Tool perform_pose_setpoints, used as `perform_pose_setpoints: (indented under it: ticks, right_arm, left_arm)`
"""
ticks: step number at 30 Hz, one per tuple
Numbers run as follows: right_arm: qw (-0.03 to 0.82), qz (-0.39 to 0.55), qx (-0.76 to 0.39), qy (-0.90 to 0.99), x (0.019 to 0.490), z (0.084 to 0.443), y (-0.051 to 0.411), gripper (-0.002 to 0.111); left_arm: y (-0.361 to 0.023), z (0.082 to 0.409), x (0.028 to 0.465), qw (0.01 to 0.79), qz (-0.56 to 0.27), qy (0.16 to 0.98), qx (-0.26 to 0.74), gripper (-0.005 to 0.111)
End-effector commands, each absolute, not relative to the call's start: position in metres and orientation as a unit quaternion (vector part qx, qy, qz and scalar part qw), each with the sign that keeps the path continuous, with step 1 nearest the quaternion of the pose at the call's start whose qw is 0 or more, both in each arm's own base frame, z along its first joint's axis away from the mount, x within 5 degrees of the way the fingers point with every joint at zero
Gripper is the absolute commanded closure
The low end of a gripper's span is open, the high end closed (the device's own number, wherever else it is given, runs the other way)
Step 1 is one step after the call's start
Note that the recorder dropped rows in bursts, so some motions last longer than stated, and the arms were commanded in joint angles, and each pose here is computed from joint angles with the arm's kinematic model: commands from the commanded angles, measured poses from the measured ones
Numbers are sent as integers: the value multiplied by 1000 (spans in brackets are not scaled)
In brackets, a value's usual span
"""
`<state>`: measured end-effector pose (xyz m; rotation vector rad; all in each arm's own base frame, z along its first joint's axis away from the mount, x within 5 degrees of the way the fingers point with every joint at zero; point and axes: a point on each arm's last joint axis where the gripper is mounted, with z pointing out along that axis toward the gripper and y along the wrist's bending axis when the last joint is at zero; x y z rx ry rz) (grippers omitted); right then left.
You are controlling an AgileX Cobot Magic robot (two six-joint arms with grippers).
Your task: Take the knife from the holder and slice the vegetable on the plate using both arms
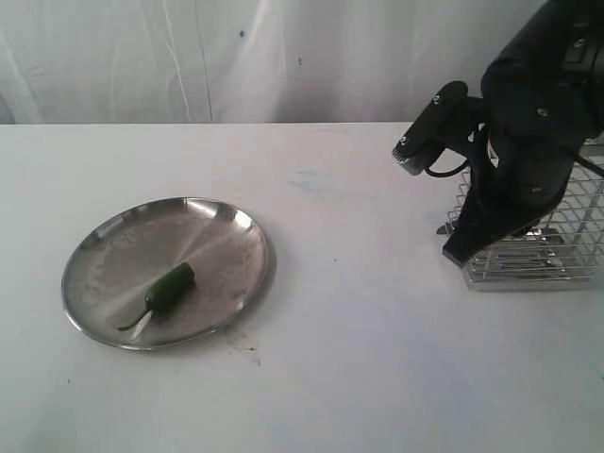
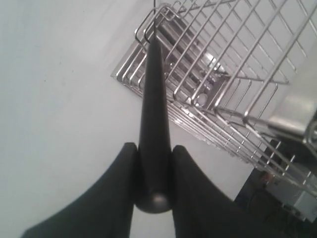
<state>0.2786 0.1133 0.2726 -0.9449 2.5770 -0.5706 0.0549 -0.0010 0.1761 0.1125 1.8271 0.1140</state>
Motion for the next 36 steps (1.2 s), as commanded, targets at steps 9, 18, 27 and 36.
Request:
perform_pose_setpoints:
  ticks: [9,18,27,36]
  right_arm:
    - [176,-201,-274,924,279,288,109,108]
    - [175,-188,-242,936,274,301,103,108]
    - [277,-146,-209,926,255,344,96,108]
    - [359,-36,-218,907,208,390,88,108]
  left_arm:
    - [-1,176,55,611,46,788,49,107]
    - [-1,176,55,611,46,788,49,107]
    - [-1,176,55,611,46,788,49,107]
    - [-1,176,55,611,47,788,50,107]
